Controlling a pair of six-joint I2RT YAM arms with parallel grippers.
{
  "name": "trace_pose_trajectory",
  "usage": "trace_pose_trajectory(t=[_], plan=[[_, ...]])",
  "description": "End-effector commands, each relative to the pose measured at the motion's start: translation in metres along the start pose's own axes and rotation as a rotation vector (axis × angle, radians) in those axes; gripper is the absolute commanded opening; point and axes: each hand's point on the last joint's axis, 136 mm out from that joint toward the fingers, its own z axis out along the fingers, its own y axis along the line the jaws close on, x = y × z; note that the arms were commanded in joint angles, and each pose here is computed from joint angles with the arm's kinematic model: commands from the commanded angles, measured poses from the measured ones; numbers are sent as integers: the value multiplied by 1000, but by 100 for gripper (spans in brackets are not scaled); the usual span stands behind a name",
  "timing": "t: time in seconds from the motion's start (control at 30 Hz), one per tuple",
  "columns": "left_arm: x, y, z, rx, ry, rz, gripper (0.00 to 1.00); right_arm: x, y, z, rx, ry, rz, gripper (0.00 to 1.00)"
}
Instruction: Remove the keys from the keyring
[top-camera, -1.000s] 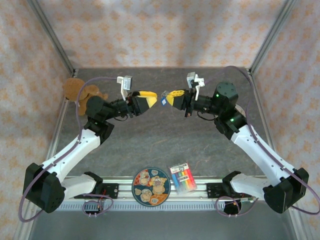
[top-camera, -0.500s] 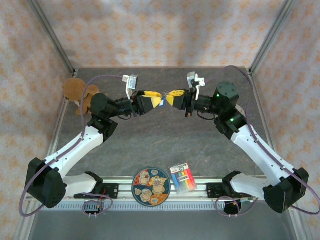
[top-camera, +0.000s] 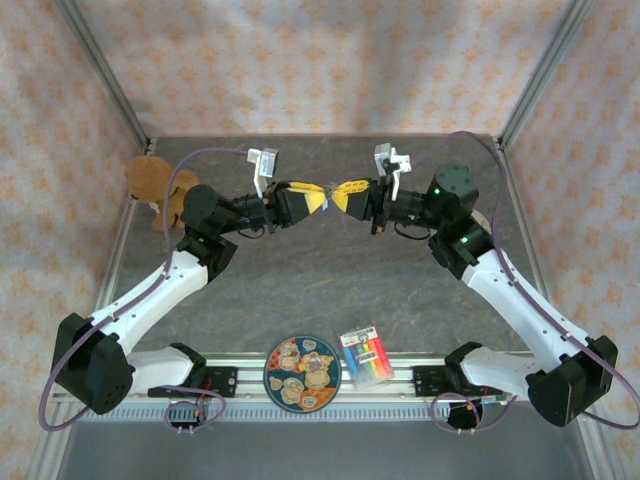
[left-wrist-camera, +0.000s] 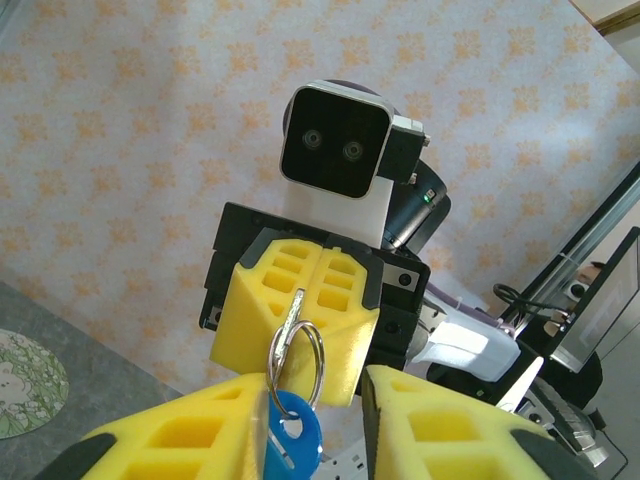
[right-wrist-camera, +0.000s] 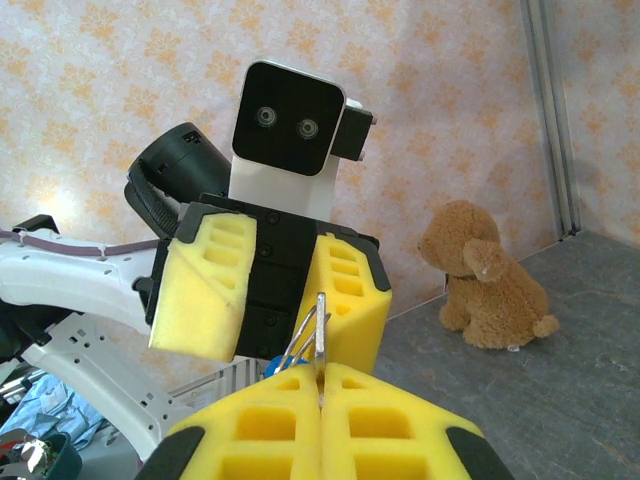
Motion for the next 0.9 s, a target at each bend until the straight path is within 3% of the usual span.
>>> trace_pose_trajectory(t=[0.0, 0.27, 0.43, 0.87], plan=[[-7, -19, 3, 54, 2, 57, 27, -14, 12, -4, -35, -39, -45, 0], [-8, -20, 3, 56, 1, 61, 15, -14, 14, -5, -42, -35, -48, 0], [-8, -22, 3, 64, 1, 67, 0, -14, 15, -5, -42, -35, -52, 0], [-19, -18, -5, 45, -91, 69, 0, -15, 19, -9, -42, -58, -78, 0]])
